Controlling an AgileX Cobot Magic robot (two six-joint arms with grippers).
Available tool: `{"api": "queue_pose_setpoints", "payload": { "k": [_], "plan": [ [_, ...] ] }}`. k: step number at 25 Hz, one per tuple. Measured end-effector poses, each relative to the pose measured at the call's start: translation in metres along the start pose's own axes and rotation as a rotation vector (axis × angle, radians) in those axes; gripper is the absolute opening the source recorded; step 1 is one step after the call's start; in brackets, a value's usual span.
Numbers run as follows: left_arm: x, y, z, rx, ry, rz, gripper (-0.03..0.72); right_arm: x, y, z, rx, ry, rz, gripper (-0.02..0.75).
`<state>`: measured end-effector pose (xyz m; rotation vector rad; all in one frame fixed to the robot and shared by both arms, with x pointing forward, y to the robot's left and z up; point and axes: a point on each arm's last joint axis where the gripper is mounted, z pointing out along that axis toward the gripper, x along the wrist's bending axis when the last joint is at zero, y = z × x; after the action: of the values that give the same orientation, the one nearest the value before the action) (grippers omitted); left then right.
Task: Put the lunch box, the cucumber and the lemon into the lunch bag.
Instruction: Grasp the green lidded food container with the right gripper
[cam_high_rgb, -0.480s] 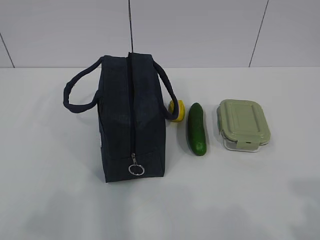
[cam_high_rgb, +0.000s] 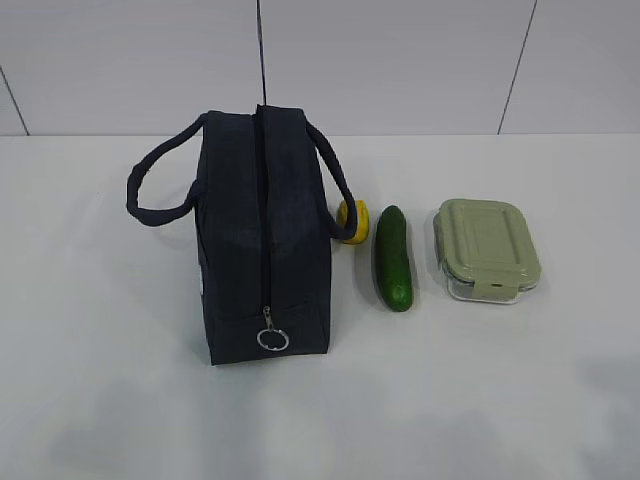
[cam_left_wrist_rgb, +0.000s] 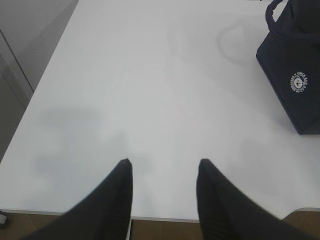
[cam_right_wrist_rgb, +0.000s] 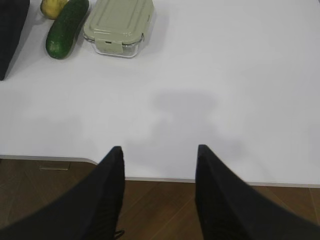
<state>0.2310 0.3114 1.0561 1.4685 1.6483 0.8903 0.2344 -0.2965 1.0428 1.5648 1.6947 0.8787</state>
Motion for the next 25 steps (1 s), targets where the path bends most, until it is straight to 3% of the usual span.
{"api": "queue_pose_setpoints", "payload": {
  "k": [25],
  "plan": [
    [0.0000,0.0000,0.0000,0.000,0.000,0.000,0.281,0.0000,0.0000,0.0000,0.000,0.000,0.000,0.349]
  ]
}}
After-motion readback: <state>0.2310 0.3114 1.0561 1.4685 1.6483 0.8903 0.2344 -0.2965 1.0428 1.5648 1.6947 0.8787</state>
